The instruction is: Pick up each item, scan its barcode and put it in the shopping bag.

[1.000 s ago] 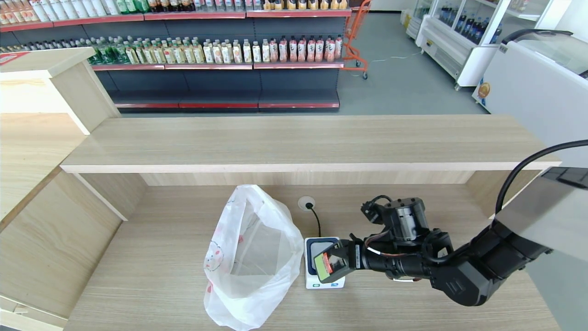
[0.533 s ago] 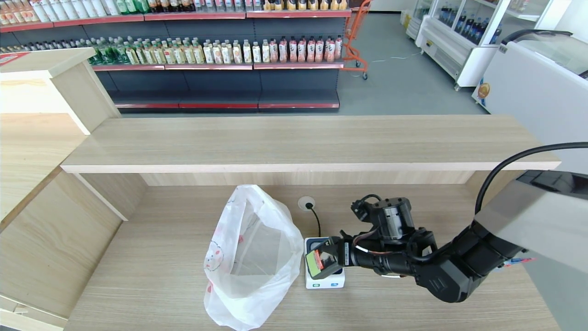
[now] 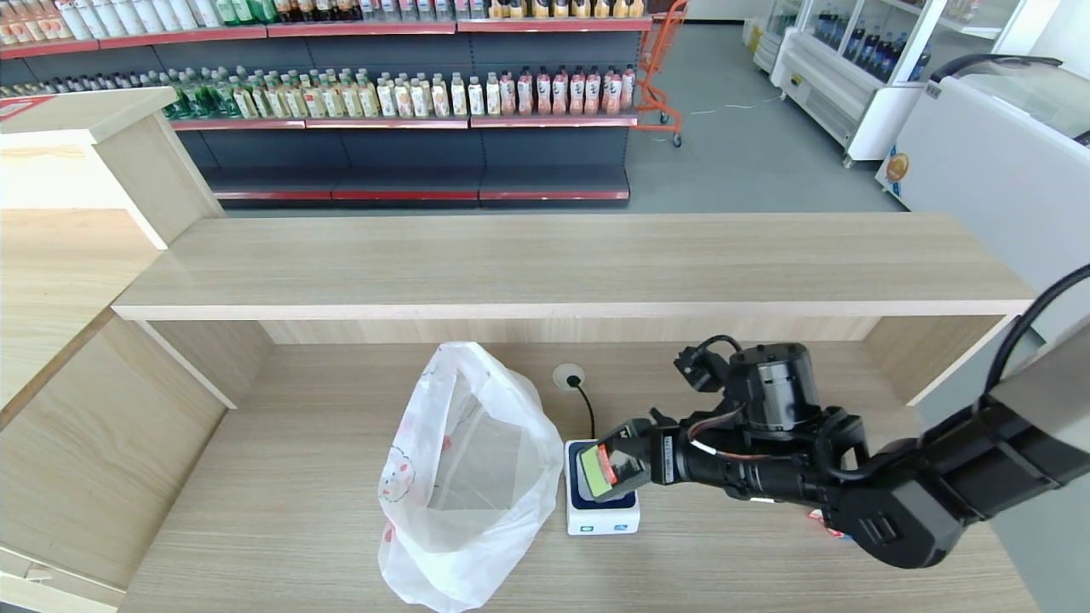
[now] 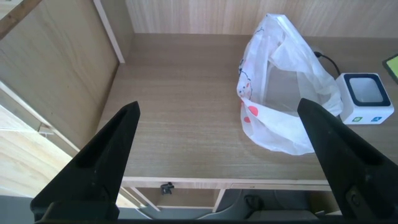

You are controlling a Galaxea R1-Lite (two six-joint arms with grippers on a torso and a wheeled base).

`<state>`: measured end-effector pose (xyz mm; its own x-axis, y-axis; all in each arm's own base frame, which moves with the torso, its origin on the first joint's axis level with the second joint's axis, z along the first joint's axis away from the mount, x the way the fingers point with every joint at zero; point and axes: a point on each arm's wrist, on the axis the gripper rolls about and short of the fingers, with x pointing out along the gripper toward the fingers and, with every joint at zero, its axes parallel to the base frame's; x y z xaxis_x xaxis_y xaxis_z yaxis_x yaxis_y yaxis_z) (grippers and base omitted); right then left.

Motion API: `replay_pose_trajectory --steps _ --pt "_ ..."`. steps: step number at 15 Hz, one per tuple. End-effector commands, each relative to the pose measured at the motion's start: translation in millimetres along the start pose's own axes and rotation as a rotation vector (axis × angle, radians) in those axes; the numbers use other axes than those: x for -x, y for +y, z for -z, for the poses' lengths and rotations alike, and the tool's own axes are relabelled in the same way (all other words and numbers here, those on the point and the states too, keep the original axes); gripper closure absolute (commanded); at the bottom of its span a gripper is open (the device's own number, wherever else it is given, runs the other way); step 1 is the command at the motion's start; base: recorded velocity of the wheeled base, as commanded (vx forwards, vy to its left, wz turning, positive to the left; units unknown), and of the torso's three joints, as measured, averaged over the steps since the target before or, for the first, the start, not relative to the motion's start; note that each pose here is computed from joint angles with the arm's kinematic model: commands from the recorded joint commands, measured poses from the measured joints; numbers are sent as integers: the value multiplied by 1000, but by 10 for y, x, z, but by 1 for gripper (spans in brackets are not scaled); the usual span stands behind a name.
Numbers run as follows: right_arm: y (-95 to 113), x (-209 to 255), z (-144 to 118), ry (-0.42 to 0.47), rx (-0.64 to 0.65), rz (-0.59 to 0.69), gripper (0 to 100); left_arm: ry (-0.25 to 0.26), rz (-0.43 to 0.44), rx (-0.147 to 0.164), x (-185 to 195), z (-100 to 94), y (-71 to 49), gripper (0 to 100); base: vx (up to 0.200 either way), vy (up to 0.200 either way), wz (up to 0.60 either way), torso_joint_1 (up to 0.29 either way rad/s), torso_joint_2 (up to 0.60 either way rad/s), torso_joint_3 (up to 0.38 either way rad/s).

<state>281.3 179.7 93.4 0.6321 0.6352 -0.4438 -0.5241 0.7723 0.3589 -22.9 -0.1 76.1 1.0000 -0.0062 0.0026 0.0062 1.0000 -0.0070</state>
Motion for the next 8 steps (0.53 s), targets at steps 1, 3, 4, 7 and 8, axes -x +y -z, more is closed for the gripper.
replay_pose_trajectory --steps 1,3,4,7,8 --pt "167 561 -169 -115 177 -23 100 -1 0 1 0 0 0 0 0 0 0 0 0 0" --pt "179 672 -71 -97 199 -25 100 -1 0 1 0 0 0 0 0 0 0 0 0 0" --pt "165 691 -26 -84 189 -21 100 -1 0 1 0 0 0 0 0 0 0 0 0 0" --pt "157 716 3 -76 118 -22 100 -1 0 1 0 0 0 0 0 0 0 0 0 0" --pt "157 712 1 -76 98 -23 100 -1 0 1 0 0 0 0 0 0 0 0 0 0"
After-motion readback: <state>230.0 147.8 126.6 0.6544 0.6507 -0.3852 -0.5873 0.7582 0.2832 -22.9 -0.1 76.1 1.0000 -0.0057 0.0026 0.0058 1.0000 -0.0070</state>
